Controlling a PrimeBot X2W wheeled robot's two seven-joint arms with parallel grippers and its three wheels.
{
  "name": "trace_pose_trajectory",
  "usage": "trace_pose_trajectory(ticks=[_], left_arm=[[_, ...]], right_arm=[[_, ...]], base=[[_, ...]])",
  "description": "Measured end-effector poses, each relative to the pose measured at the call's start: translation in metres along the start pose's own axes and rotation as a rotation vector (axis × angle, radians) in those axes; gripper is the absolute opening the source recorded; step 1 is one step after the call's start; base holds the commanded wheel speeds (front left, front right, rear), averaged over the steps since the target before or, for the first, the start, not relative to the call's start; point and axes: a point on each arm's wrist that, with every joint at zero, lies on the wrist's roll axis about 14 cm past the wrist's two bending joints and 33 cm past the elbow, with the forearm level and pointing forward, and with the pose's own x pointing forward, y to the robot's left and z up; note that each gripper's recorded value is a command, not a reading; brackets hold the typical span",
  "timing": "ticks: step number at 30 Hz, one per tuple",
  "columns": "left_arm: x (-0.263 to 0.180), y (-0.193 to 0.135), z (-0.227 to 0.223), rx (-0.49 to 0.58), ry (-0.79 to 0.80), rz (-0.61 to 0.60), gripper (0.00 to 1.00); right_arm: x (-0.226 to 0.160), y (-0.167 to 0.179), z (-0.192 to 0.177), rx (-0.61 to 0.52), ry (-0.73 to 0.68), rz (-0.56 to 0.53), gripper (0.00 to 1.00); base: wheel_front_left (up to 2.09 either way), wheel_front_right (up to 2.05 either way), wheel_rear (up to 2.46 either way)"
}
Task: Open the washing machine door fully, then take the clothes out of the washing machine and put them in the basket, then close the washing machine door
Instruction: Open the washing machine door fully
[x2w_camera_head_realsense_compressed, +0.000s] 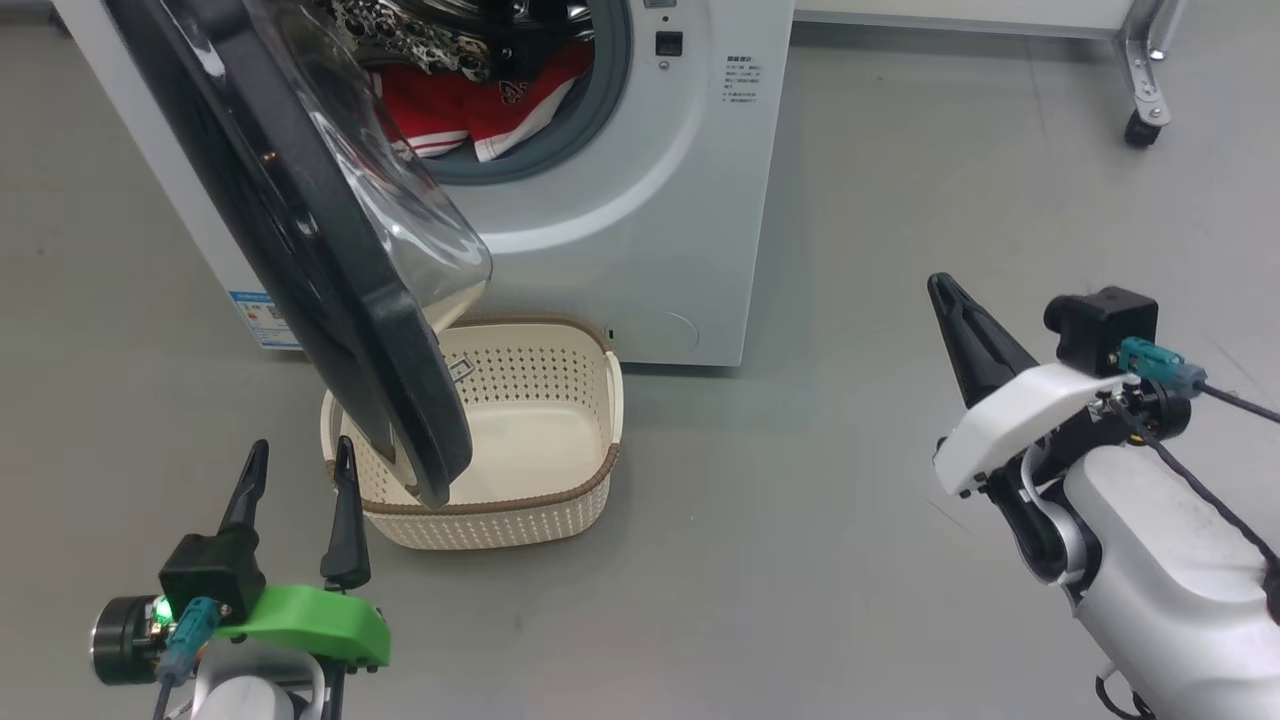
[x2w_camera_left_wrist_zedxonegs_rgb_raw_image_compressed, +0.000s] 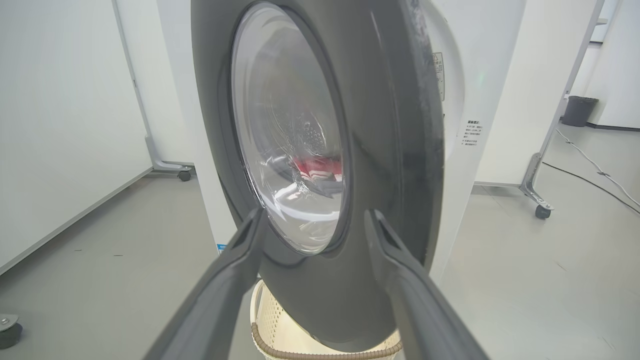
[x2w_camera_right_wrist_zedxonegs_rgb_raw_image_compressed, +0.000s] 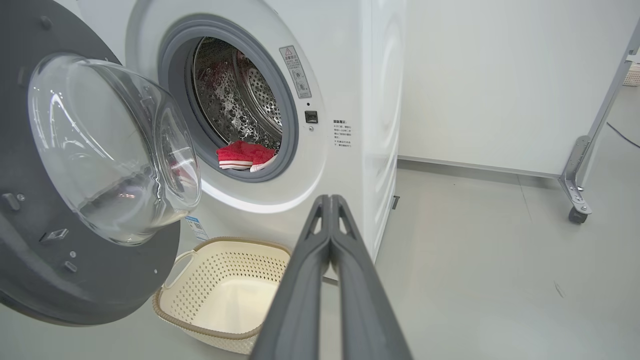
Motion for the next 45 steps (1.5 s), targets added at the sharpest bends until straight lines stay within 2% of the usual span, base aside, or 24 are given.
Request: trace_pose_trajectory(ticks=[4,9,10,11,17,19,24,45], left_arm=[[-0.001,-0.007,0.002,-0.005,-0.007,-0.019,1.0],[-0.002,-0.011,0.001,-0.006,-0.005,-0.032,1.0],[-0.003,-0.012,0.001,-0.007,-0.004,-0.039,1.0],[-0.003,-0.013,0.001,-0.009,-0.006,-0.039,1.0],[-0.001,-0.015,0.0,-0.015,-0.004,-0.044,1.0],[0.0,-0.016,0.0,-0.019,-0.003,-0.043,1.0],[0.001,-0.016,-0.001,-0.022,-0.001,-0.049,1.0],[0.0,-0.021,-0.009,-0.021,0.021,-0.066,1.0]], right_arm=[[-0.023,-0.02,-0.001,-0.018,-0.057,-0.092,0.0],[-0.045,-0.034,-0.011,0.017,-0.055,-0.182,0.0],[-0.049,-0.037,-0.014,0.024,-0.05,-0.196,0.38],[-0.053,-0.039,-0.017,0.025,-0.044,-0.209,1.0],[-0.064,-0.041,-0.025,-0.005,-0.038,-0.229,1.0],[-0.066,-0.046,-0.018,0.026,-0.069,-0.256,1.0],[-0.068,-0.048,0.001,0.022,-0.141,-0.272,1.0],[-0.087,-0.04,-0.009,-0.01,-0.158,-0.306,1.0]], base=[[0.0,0.0,0.0],[0.0,0.0,0.0],[0.0,0.0,0.0],[0.0,0.0,0.0],[0.0,0.0,0.0],[0.0,0.0,0.0],[0.0,0.0,0.0],[0.0,0.0,0.0]])
